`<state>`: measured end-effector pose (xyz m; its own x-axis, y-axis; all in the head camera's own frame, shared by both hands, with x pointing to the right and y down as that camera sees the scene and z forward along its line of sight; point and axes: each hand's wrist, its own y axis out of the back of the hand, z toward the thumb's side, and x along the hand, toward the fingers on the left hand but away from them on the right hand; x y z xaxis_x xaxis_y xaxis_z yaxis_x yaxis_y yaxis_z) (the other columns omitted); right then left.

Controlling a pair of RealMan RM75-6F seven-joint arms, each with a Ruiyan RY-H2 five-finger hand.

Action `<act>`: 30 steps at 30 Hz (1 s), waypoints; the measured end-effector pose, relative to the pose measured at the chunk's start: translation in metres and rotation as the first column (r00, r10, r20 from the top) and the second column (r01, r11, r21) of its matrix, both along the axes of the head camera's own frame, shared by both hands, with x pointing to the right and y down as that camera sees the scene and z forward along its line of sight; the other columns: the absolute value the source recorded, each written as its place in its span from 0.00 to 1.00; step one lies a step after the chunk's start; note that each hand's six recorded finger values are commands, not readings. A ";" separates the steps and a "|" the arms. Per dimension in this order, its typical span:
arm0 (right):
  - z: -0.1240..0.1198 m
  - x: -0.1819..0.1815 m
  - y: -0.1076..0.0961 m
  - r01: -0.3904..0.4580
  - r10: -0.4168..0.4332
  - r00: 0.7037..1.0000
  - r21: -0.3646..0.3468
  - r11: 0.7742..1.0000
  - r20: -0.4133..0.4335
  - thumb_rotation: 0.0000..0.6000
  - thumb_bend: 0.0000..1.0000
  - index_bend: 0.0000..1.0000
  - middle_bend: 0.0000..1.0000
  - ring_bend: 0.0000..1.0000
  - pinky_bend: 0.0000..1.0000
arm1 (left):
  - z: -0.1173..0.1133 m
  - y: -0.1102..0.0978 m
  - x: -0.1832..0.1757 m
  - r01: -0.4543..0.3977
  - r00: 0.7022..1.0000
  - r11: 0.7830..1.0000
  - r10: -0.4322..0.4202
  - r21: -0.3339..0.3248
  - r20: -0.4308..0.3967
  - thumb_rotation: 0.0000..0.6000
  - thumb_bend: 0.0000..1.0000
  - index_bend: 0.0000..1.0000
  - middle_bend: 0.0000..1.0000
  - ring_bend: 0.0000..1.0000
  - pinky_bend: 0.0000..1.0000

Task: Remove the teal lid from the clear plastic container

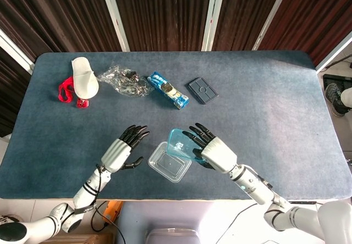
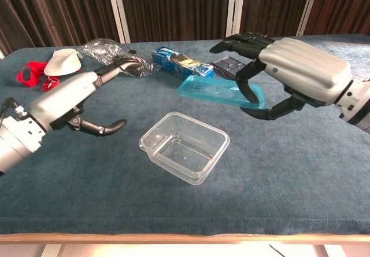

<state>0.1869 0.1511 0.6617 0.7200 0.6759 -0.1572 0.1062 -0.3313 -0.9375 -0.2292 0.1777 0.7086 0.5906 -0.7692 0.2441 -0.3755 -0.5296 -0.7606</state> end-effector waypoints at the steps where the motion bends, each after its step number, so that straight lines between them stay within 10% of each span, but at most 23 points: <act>1: 0.000 0.007 -0.002 -0.008 0.008 1.000 0.004 1.000 -0.013 1.00 0.50 0.90 0.21 0.01 0.01 | -0.003 -0.002 -0.003 0.009 1.000 1.000 -0.009 0.009 -0.004 1.00 0.34 0.00 0.00 0.00 0.00; 17: 0.043 0.092 -0.006 -0.101 0.094 0.963 -0.011 0.995 -0.252 1.00 0.50 0.87 0.21 0.01 0.01 | -0.019 -0.005 -0.065 0.101 0.988 0.992 -0.108 0.072 0.106 1.00 0.34 0.00 0.00 0.00 0.00; 19: 0.053 0.096 -0.002 -0.101 0.089 0.957 -0.029 0.995 -0.277 1.00 0.50 0.78 0.21 0.01 0.01 | -0.018 -0.005 -0.070 0.115 0.987 0.991 -0.122 0.064 0.109 1.00 0.34 0.00 0.00 0.00 0.00; 24: 0.072 0.100 0.008 -0.102 0.063 0.950 -0.112 0.989 -0.305 1.00 0.47 0.07 0.07 0.00 0.00 | -0.017 -0.005 -0.081 0.139 0.982 0.988 -0.146 0.060 0.120 1.00 0.33 0.00 0.00 0.00 0.00; 30: 0.074 0.108 0.013 -0.104 0.035 0.947 -0.203 0.974 -0.318 1.00 0.26 0.00 0.00 0.00 0.00 | -0.021 -0.007 -0.099 0.163 0.970 0.985 -0.170 0.057 0.172 1.00 0.32 0.00 0.00 0.00 0.00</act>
